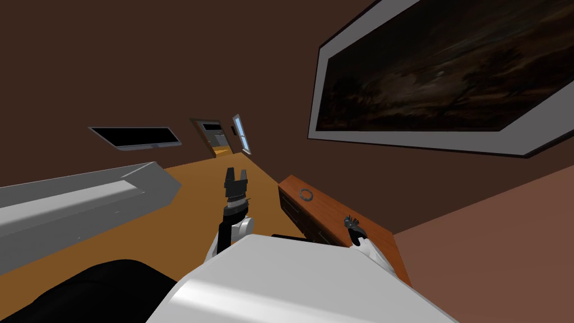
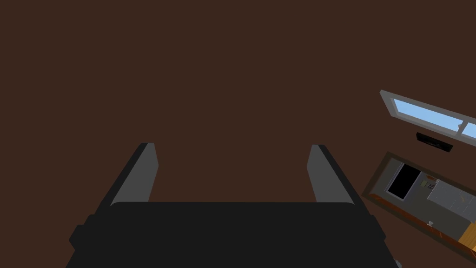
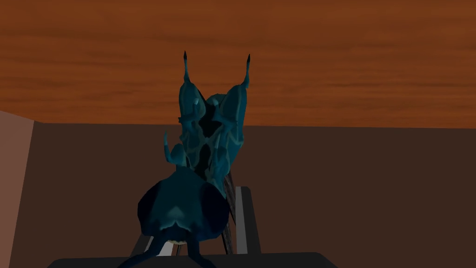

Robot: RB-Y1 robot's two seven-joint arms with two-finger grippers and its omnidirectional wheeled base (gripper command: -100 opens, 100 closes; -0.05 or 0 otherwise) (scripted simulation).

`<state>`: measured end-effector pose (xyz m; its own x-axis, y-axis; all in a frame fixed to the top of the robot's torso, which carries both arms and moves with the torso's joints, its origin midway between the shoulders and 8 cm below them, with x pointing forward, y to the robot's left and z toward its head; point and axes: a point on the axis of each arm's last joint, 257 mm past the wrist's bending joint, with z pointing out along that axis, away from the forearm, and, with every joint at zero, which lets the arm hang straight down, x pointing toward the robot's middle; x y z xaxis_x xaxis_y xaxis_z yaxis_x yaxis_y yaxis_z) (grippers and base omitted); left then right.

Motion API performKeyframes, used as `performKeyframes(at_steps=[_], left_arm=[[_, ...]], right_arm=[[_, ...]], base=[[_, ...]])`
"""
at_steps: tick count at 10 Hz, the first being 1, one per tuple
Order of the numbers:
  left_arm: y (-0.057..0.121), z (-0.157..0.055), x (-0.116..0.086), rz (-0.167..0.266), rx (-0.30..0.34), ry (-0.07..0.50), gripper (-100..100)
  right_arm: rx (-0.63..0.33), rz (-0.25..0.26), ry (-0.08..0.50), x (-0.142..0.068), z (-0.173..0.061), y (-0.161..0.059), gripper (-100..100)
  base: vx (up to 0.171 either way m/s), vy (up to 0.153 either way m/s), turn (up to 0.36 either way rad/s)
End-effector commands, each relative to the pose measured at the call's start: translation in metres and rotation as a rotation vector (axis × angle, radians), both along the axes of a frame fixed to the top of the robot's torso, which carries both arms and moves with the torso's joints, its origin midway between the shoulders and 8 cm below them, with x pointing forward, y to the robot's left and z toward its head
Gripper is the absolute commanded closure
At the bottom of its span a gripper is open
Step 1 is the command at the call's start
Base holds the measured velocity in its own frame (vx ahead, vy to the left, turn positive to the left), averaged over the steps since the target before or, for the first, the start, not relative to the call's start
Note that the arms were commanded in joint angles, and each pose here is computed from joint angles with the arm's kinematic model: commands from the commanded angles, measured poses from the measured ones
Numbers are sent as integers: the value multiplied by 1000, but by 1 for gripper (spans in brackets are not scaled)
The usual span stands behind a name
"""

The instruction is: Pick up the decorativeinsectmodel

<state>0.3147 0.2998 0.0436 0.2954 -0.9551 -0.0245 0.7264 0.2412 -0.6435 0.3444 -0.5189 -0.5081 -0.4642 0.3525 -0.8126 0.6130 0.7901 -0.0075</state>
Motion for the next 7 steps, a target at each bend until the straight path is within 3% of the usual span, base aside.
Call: performKeyframes(at_steps=[1, 6, 7], left_arm=[[0, 0, 0, 0, 0, 0, 0], [0, 0, 0, 0, 0, 0, 0], [0, 0, 0, 0, 0, 0, 0]], right_arm=[[-1, -6, 3, -4, 2, -5, 100], [2, -12, 4, -9, 5, -12, 100], [3, -13, 6, -10, 5, -12, 0]], base=[[-15, 34, 29], [-17, 31, 24], [0, 0, 0]])
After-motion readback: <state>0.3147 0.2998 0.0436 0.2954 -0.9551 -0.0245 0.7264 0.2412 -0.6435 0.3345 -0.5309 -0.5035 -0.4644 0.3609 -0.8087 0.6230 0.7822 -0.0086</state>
